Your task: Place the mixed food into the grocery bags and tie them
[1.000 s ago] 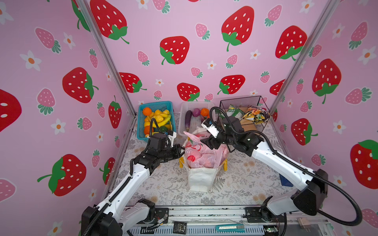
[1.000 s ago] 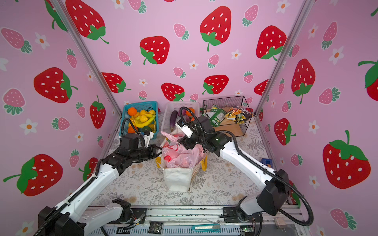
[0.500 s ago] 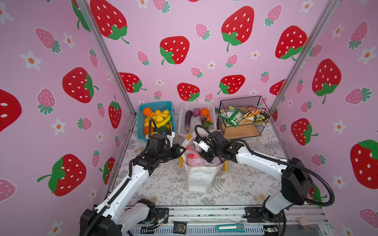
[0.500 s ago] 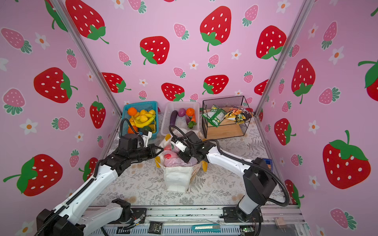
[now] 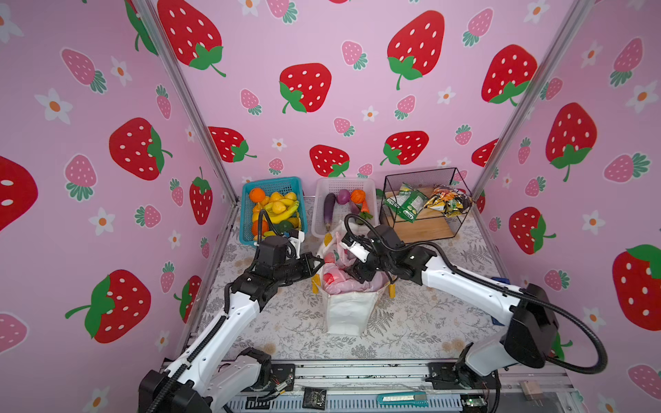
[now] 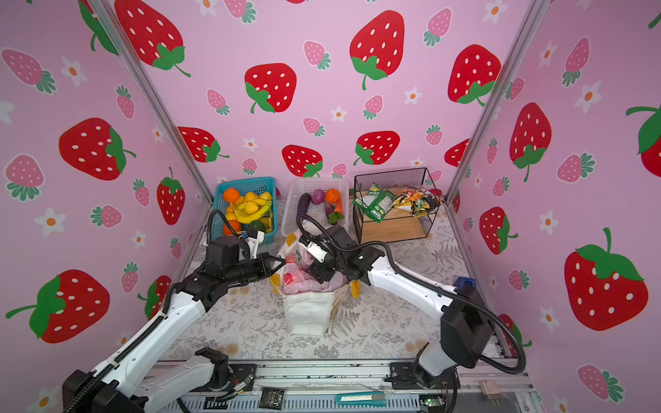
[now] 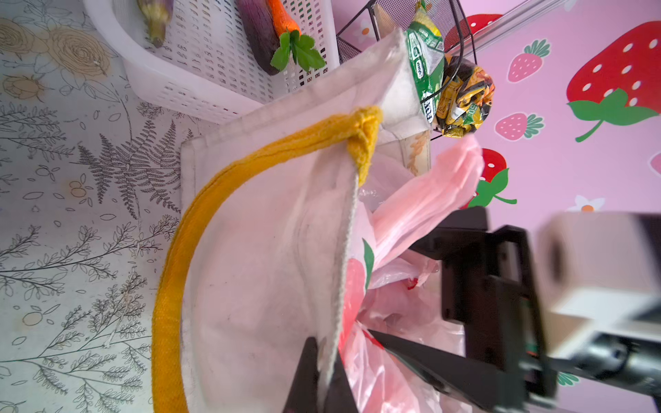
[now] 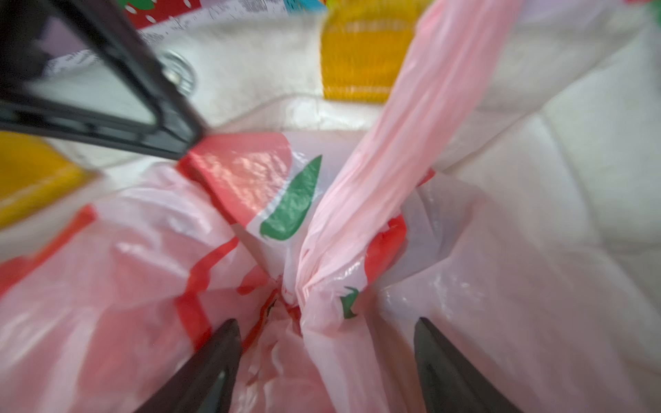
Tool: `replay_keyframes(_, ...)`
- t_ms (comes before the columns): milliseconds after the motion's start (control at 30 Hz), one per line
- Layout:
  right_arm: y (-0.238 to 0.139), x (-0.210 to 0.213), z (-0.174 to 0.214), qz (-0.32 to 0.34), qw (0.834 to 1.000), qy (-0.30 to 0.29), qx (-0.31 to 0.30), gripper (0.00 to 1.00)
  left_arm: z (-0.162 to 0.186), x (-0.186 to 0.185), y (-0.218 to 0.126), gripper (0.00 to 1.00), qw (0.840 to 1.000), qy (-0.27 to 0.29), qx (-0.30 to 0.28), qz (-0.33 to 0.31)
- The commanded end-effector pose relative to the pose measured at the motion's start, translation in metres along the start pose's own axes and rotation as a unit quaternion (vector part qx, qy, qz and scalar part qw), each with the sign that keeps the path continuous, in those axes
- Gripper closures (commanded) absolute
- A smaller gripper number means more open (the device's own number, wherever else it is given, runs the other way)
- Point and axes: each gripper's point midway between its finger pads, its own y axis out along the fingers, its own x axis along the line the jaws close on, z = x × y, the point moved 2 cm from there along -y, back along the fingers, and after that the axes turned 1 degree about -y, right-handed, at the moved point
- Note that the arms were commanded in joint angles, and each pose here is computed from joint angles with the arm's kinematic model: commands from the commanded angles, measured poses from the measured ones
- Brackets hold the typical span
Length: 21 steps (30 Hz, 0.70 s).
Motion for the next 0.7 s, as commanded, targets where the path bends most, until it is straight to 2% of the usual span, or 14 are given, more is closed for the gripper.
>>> replay_keyframes(0,-0.017,0.018,-0.011,-0.045,0.999,-0.012,-0.024,0.21,-0.011,-0.015,-0.005,0.97,0.999,0.018,-0.025,0.028)
replay_keyframes(100,-0.004,0.031,-0.011,-0.063,0.998,-0.019,-0.014,0.27,-0.012,-0.015,-0.005,0.97,0.999,0.019,-0.026,0.028)
replay_keyframes(267,0.036,0.036,0.002,-0.076,0.997,-0.012,0.020,0.47,-0.012,-0.016,-0.006,0.95,0.999,0.020,-0.026,0.027)
replay_keyframes(400,0.065,0.035,0.034,-0.071,0.995,-0.005,0.075,0.55,-0.012,-0.014,-0.007,0.96,0.999,0.019,-0.027,0.022)
replay_keyframes(533,0.061,0.030,0.043,-0.052,0.994,-0.006,0.096,0.54,-0.011,-0.009,-0.006,0.90,0.999,0.017,-0.031,0.013)
replay_keyframes(667,0.015,0.022,0.009,-0.034,0.999,-0.001,0.024,0.36,-0.010,-0.005,-0.006,0.93,0.999,0.017,-0.032,0.005)
